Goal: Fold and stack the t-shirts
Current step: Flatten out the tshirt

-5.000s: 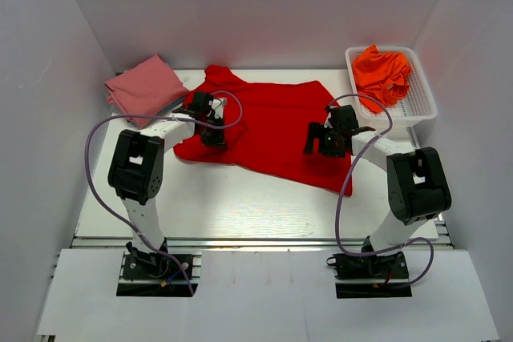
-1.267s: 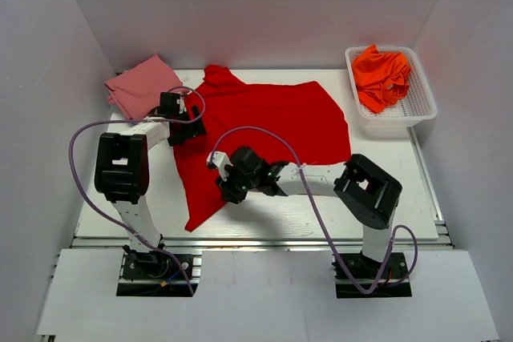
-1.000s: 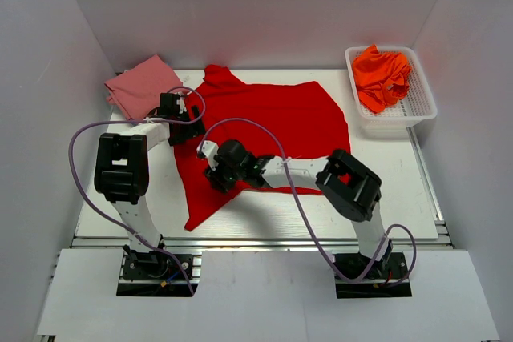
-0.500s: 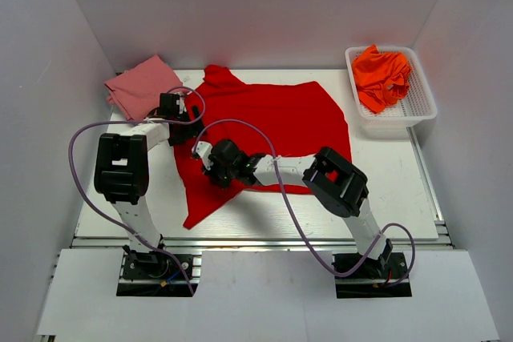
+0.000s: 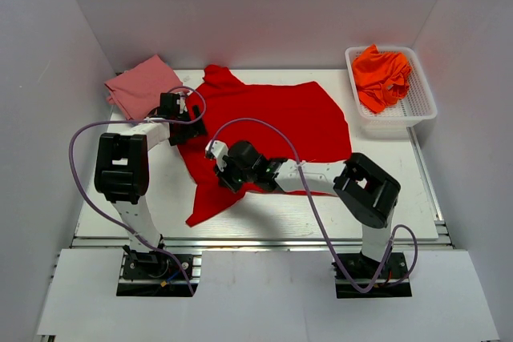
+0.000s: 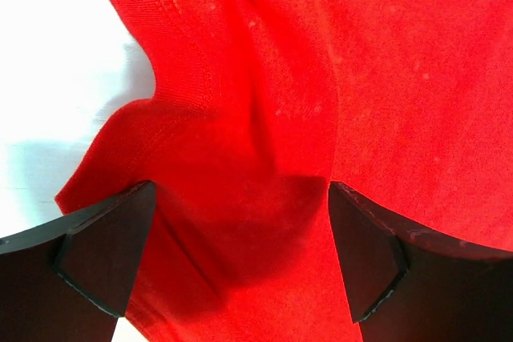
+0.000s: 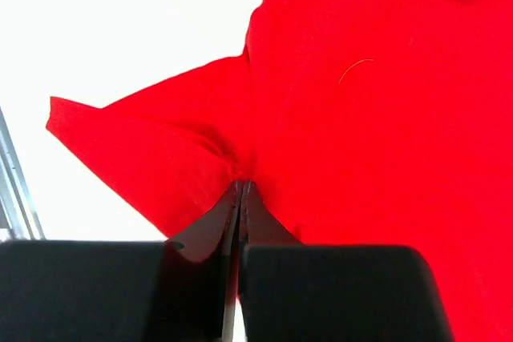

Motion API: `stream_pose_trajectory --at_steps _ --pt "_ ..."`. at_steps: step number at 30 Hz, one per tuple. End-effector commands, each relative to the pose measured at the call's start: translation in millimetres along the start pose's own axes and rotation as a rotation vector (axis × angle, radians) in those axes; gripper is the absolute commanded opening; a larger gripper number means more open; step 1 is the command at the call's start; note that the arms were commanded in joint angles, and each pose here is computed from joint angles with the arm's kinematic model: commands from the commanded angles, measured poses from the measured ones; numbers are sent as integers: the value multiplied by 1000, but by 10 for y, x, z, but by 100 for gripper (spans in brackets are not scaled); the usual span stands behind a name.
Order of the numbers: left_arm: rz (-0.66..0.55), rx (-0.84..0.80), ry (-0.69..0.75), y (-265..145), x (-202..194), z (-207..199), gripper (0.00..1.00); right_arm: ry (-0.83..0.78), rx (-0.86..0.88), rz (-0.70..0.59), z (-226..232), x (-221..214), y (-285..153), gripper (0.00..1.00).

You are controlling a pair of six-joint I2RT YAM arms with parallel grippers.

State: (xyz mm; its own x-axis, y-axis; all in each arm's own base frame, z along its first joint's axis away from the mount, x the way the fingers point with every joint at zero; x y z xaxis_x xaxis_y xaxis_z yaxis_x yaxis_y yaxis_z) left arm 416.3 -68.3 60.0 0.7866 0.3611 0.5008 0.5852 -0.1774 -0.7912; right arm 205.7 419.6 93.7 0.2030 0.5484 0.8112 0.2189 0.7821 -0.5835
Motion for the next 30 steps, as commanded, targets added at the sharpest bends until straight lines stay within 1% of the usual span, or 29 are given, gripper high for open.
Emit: stream_pose_trajectory --at_steps 1,3,5,8,9,11,13,16,20,22,26,27,29,30 --pt "211 77 -48 172 -563 290 100 33 80 15 227 -44 -94 0" --pt "211 77 -48 172 -563 290 100 34 82 29 242 -86 -92 0" --pt "206 87 -46 174 -557 303 100 34 78 53 267 -139 -106 4" --pt "211 99 -47 167 -569 321 100 35 65 72 255 -188 -129 7" --pt "210 99 -46 167 -569 322 100 34 68 78 272 -204 -142 7" --pt "199 99 -53 165 -517 335 100 36 70 84 283 -223 -184 3" --pt "199 99 -53 165 -516 336 100 34 77 98 311 -254 -201 9" --pt "199 99 -53 165 -516 336 100 46 75 144 344 -390 -277 9" --pt "214 111 -64 178 -544 389 100 72 60 190 383 -539 -415 9" --pt "218 103 -65 177 -548 377 100 75 65 175 422 -504 -484 0" --pt "218 103 -65 177 -548 377 100 96 125 205 527 -611 -626 0" --pt "218 103 -65 177 -548 377 100 111 173 251 619 -733 -686 0" --pt "222 95 -66 175 -553 366 100 145 182 289 670 -861 -782 0" --pt "222 95 -66 175 -553 366 100 166 168 363 686 -1063 -857 0"
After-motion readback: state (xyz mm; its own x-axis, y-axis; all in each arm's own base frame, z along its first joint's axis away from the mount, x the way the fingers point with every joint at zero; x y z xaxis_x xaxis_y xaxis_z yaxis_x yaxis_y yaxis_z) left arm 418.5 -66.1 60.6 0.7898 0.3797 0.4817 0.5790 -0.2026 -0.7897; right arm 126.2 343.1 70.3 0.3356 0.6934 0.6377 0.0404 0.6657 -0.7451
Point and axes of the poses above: each gripper's point midway between its finger pads, its own y axis out along the fingers, its own z axis along the line the jaws close on, x = y × z, the point moved 4 cm from there along -y, back along the fingers, and after that the axes turned 4 degrees about -y, right-handed, at the moved point
